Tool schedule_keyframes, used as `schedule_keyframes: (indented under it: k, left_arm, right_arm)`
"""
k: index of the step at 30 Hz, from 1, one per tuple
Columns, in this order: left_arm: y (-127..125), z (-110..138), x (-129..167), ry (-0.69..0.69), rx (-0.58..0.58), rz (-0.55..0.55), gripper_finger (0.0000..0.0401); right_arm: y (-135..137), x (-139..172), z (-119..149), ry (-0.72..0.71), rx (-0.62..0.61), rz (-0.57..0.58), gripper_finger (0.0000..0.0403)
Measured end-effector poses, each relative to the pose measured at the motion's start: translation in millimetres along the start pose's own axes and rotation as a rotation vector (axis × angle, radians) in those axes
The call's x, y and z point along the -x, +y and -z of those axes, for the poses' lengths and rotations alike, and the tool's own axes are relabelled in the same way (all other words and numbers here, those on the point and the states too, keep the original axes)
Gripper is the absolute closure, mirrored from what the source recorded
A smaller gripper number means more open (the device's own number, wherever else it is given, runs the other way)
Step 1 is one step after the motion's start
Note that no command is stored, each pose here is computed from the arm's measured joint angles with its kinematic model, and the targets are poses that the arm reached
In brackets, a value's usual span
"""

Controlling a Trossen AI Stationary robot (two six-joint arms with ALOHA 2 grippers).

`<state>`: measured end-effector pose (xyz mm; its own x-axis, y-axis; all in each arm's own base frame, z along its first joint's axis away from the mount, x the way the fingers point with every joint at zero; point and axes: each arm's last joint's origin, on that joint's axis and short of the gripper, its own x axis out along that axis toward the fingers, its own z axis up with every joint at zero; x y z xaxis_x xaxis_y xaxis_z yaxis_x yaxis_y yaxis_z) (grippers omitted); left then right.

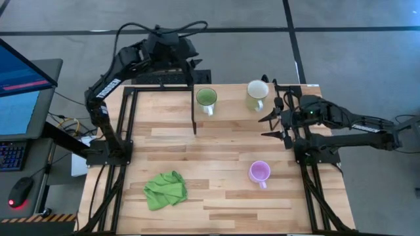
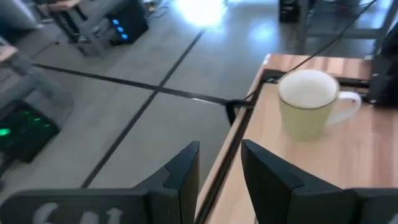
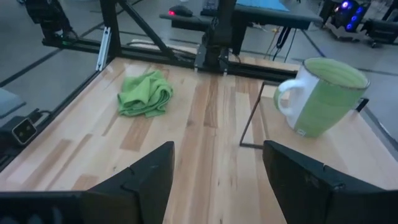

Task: Stack small to large cups/mugs on shelf
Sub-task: Adjust the green mug on the shelf

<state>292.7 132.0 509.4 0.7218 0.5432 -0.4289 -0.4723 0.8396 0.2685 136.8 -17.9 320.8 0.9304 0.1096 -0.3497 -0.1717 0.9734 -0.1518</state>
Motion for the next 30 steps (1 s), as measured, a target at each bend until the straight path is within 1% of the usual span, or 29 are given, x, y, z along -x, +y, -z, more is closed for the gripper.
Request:
schedule_keyframes:
  k: [2,4,6,8,10,13,15,20,22,25,30]
  left_arm:
    - [3,2,13,0.018,0.008,-0.04,0.0291]
    - [5,7,20,0.042,0.041,-0.072,0.0291]
    - [2,19,22,0.096,0.051,-0.075,0.0291]
    - [-1,31,22,0.101,0.066,-0.132,0.0291]
    - [-4,46,24,0.07,0.08,-0.186,0.0291]
    - [-6,74,35,-0.016,0.092,-0.192,0.0291]
    - [-7,91,44,-0.081,0.11,-0.181,0.0291]
    - [-11,139,74,-0.182,0.155,-0.137,0.0291]
    - [-14,158,81,-0.222,0.168,-0.125,0.0291]
    - [-19,189,86,-0.269,0.199,-0.127,0.0291]
    - [-26,234,89,-0.317,0.222,-0.159,0.0291]
  right_arm:
    - [0,0,1,0.014,-0.001,-0.003,0.0135]
    - [1,0,3,0.027,0.014,-0.007,0.0135]
    - [1,0,3,0.027,0.017,-0.007,0.0135]
    - [1,0,3,0.027,0.03,-0.007,0.0135]
    - [1,0,3,0.028,0.041,-0.008,0.0135]
    - [1,0,3,0.026,0.042,-0.007,0.0135]
    - [1,0,2,0.021,0.043,-0.005,0.0135]
    - [0,-1,0,0.0,0.048,0.001,0.0135]
    - [-2,-2,-3,-0.009,0.037,0.012,0.0135]
    - [-6,-3,-12,0.002,0.019,0.059,0.0135]
    - [-15,-13,-29,0.048,0.007,0.054,0.0135]
